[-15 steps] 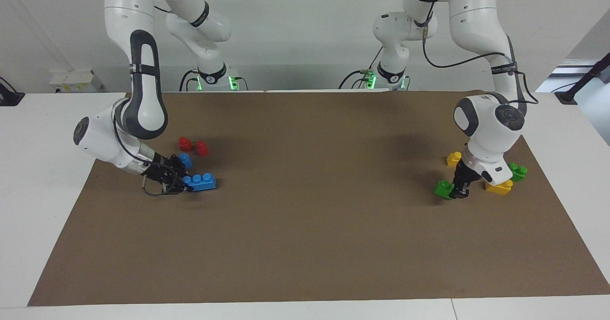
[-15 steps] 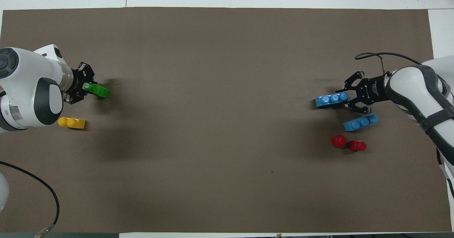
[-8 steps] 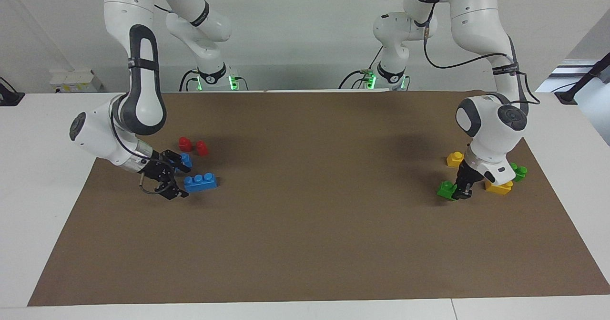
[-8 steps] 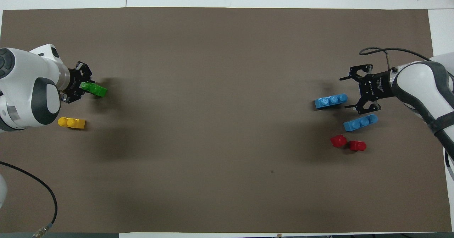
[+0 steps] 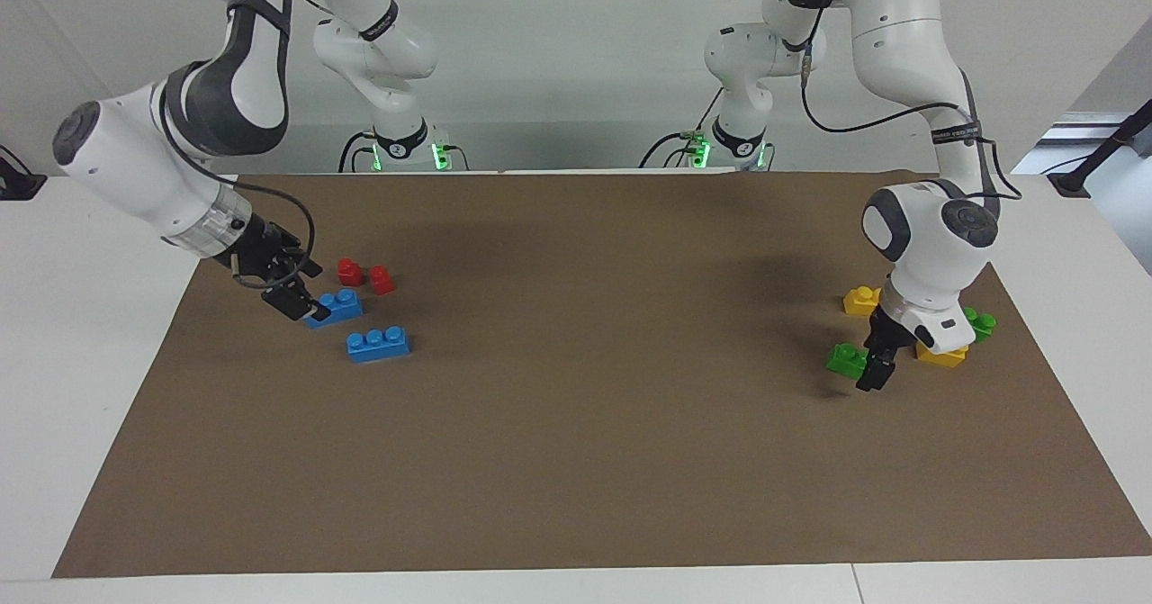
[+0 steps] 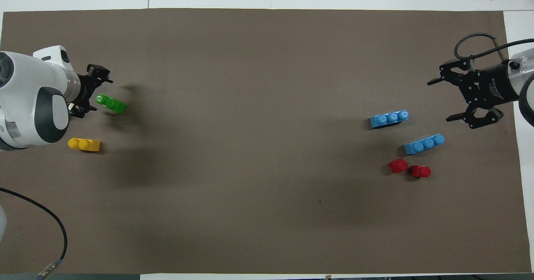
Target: Remove green block with left arm and hold with right
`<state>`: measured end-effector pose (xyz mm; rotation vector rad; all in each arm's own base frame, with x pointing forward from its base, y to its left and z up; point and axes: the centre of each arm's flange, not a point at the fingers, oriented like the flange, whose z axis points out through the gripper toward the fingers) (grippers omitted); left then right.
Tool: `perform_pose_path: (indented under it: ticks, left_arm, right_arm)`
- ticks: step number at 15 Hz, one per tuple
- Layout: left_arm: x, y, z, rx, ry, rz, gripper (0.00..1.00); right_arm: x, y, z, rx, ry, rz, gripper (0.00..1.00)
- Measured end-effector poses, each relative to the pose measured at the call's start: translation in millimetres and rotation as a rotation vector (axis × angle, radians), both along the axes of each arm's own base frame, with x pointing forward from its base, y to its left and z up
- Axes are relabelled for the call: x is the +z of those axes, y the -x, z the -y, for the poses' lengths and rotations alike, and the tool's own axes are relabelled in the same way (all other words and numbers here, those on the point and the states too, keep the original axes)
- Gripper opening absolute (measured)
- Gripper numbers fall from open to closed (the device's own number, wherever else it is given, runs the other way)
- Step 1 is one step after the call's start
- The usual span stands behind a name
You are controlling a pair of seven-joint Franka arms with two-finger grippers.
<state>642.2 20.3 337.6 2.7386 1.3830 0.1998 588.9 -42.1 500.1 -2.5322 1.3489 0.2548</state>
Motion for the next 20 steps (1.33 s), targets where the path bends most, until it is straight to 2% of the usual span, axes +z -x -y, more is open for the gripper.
perform_pose_path:
  ticks: [3,7,9,11,14,17,20]
  left_arm:
    - [48.0,-2.2,5.0,-0.138,-0.015,0.009,1.00]
    - [113.3,3.8,14.6,-0.330,-0.042,0.009,1.00]
    - [138.2,9.4,18.9,-0.438,-0.056,0.007,1.00]
    - [159.7,15.6,28.3,-0.541,-0.067,0.003,1.00]
    - [196.8,28.9,33.3,-0.681,-0.071,-0.037,1.00]
    - [240.0,54.0,32.6,-0.791,-0.069,-0.071,1.00]
    - [264.9,79.8,32.5,-0.860,-0.050,-0.127,1.00]
  right_arm:
    - [49.7,15.0,-28.2,0.296,0.114,0.076,1.00]
    - [99.4,52.2,-63.4,0.606,0.177,0.110,1.00]
    - [111.7,61.7,-74.5,0.722,0.221,0.131,1.00]
    - [113.6,60.3,-77.0,0.782,0.243,0.153,1.00]
    - [110.2,55.5,-69.5,0.848,0.244,0.171,1.00]
    - [106.0,51.3,-59.1,0.896,0.267,0.164,1.00]
    - [104.9,50.2,-56.4,0.913,0.269,0.163,1.00]
